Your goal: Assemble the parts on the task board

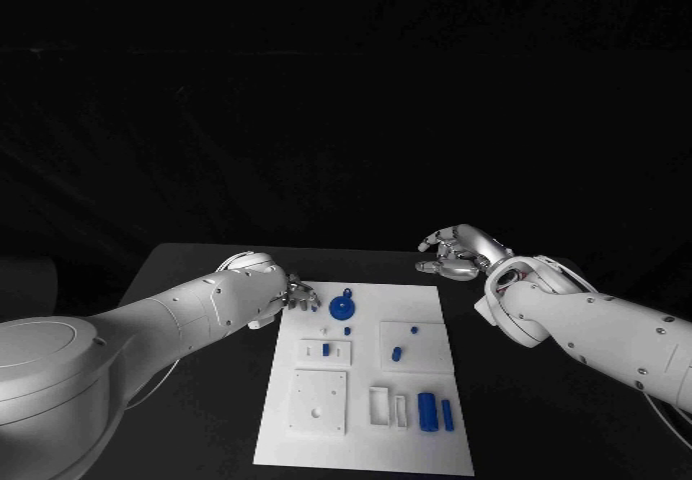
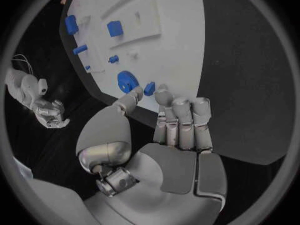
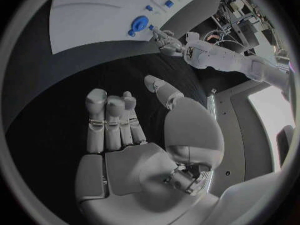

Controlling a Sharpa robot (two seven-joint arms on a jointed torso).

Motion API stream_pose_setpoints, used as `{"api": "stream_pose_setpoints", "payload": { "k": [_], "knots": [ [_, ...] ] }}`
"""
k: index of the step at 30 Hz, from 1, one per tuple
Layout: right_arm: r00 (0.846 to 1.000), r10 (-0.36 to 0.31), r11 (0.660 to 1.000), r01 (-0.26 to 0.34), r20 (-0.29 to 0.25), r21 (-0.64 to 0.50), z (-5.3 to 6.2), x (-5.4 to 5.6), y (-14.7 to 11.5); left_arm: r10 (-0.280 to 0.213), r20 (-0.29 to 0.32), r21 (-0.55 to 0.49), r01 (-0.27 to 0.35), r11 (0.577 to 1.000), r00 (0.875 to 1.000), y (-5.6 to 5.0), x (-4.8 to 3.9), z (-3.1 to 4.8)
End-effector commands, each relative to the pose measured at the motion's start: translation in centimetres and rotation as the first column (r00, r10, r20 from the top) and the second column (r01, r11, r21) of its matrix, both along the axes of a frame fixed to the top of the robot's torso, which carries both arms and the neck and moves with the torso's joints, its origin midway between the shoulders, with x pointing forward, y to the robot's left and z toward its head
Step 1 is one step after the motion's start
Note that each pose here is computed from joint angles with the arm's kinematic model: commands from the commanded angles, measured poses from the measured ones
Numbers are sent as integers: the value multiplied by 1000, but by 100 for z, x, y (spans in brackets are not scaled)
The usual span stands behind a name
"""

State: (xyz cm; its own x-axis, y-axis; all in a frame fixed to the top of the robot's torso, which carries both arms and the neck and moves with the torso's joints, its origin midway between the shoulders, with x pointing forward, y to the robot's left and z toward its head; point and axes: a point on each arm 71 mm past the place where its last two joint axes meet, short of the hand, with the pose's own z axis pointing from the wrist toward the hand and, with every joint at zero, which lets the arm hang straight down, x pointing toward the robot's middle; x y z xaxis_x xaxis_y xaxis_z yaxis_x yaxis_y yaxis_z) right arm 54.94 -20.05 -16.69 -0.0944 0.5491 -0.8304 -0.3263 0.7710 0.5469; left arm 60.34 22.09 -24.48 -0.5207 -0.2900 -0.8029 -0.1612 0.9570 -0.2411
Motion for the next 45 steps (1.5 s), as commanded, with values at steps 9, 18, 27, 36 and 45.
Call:
{"api": "stream_pose_setpoints", "payload": {
  "k": [9,18,27,36,45],
  "knots": [
    [1000,11,1000,-11,-1,-3,3,-5,9,-12,-15,-49,11,999,1000,-23,1,-5],
    [1000,11,1000,-11,-3,-4,2,-2,9,-18,-26,-72,16,997,999,-48,-1,-10],
    [1000,10,1000,-11,-3,-5,3,-1,13,-19,-32,-81,17,997,999,-63,1,-11],
    [1000,12,1000,-12,-3,-4,4,1,20,-14,-40,-74,11,997,999,-66,8,-14],
    [1000,15,1000,-15,-5,-5,7,2,28,-24,-47,-77,20,997,999,-98,7,-19]
  ]
}}
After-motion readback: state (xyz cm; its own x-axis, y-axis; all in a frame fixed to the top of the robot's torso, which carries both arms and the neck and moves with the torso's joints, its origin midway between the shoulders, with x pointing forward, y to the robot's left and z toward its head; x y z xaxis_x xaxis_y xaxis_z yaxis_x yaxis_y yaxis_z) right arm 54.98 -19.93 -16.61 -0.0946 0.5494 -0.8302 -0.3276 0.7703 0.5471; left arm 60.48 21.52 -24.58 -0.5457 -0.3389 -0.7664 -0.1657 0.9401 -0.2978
